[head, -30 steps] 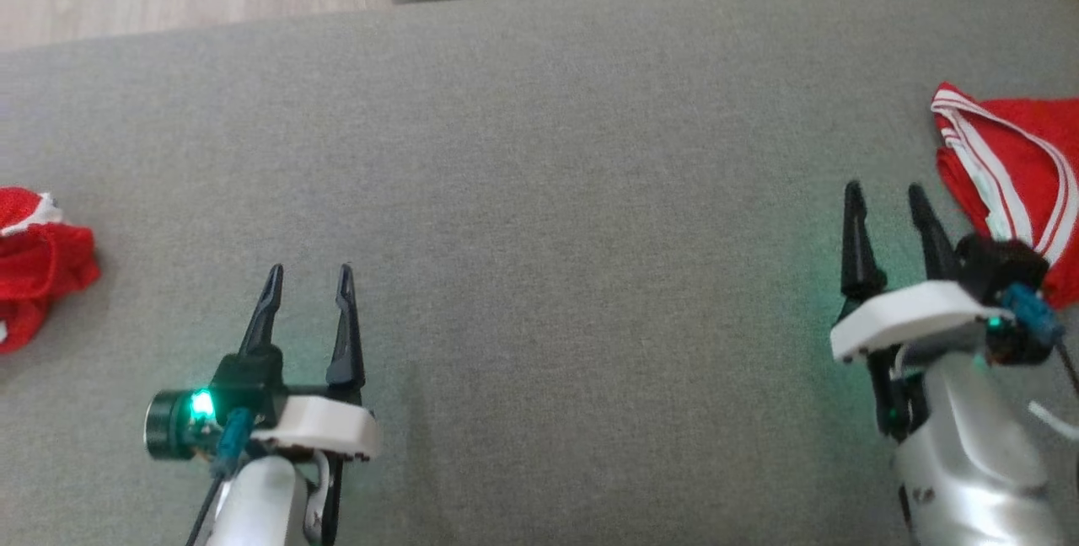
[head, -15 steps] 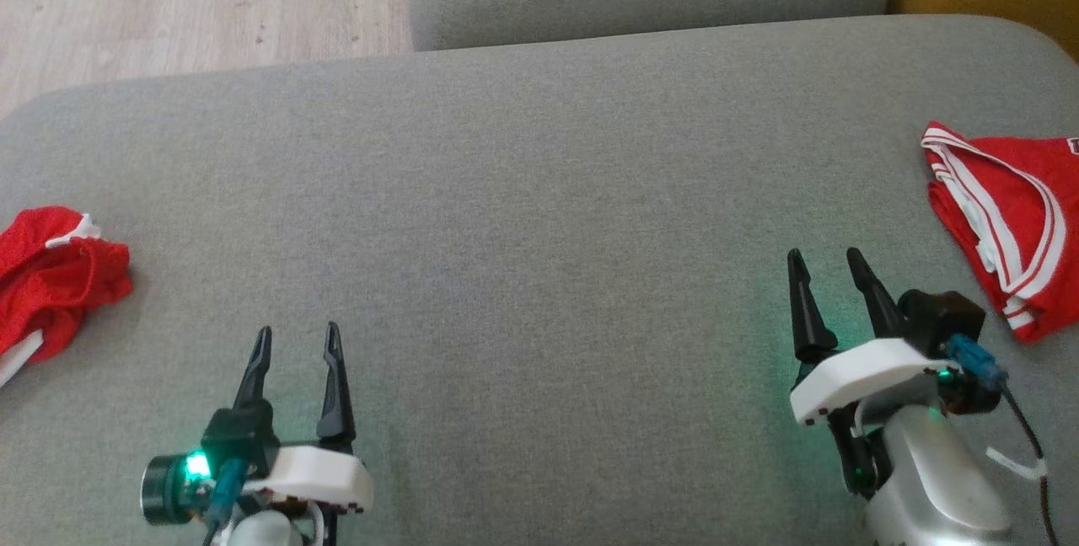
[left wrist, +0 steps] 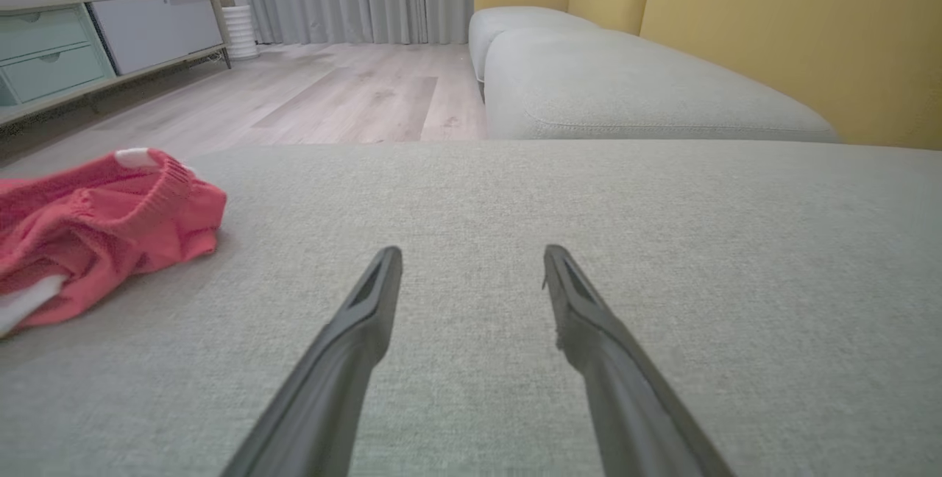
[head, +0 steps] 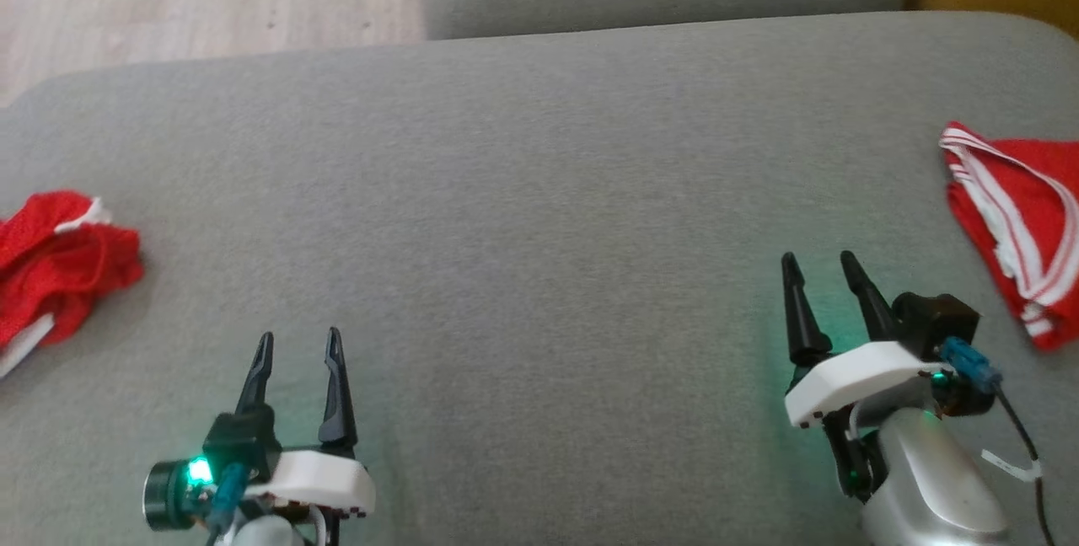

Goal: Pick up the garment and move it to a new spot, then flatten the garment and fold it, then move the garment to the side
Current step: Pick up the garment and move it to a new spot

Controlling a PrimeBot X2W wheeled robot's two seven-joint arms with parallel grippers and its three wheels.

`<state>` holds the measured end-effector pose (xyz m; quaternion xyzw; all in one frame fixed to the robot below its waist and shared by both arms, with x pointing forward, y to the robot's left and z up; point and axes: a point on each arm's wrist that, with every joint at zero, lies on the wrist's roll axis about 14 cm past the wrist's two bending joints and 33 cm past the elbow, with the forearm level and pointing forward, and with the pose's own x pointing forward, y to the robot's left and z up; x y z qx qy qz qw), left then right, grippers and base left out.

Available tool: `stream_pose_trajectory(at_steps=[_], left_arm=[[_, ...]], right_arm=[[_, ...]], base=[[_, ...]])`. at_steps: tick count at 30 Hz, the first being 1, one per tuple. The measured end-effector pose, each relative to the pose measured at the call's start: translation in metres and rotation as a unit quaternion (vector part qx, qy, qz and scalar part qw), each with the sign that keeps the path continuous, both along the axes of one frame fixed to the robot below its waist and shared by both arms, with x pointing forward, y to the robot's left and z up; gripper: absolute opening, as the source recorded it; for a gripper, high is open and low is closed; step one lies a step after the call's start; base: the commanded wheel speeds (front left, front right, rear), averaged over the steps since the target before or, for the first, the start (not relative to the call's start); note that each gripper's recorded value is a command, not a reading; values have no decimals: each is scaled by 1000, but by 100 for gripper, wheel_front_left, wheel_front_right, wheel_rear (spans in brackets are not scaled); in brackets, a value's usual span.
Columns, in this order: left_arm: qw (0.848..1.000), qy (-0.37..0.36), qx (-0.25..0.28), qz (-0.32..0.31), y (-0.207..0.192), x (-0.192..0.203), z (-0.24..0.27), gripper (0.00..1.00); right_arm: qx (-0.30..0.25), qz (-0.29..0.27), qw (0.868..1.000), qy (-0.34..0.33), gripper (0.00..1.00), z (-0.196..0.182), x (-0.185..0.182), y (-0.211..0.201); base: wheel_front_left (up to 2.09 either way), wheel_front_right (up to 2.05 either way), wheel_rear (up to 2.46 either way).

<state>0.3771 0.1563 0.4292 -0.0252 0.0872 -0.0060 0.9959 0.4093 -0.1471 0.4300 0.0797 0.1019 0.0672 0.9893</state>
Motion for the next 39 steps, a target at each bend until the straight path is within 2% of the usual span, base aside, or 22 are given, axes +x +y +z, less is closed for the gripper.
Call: stream_pose_trajectory(at_steps=[6,12,13,20,24,31,39], left_arm=[[998,8,-8,56,30,-13,-3,100],[991,14,-3,134,77,-42,-5,100],[991,14,-3,134,77,-42,-5,100],[968,28,-7,249,136,-102,-11,100],[954,41,-14,297,155,-132,-18,100],[951,29,-25,307,171,-115,-12,100],[960,-53,7,273,199,-27,39,100]], right_arm=[[3,58,998,6,100,-6,11,41],[6,143,990,10,100,-11,18,103],[6,143,990,10,100,-11,18,103],[10,249,968,12,100,-14,10,179],[13,287,958,15,100,-17,4,206],[20,285,958,15,100,-22,13,206],[34,278,959,-46,100,2,54,207]], base=[[0,0,0],[0,0,0],[0,0,0],[0,0,0],[0,0,0],[0,0,0],[0,0,0]])
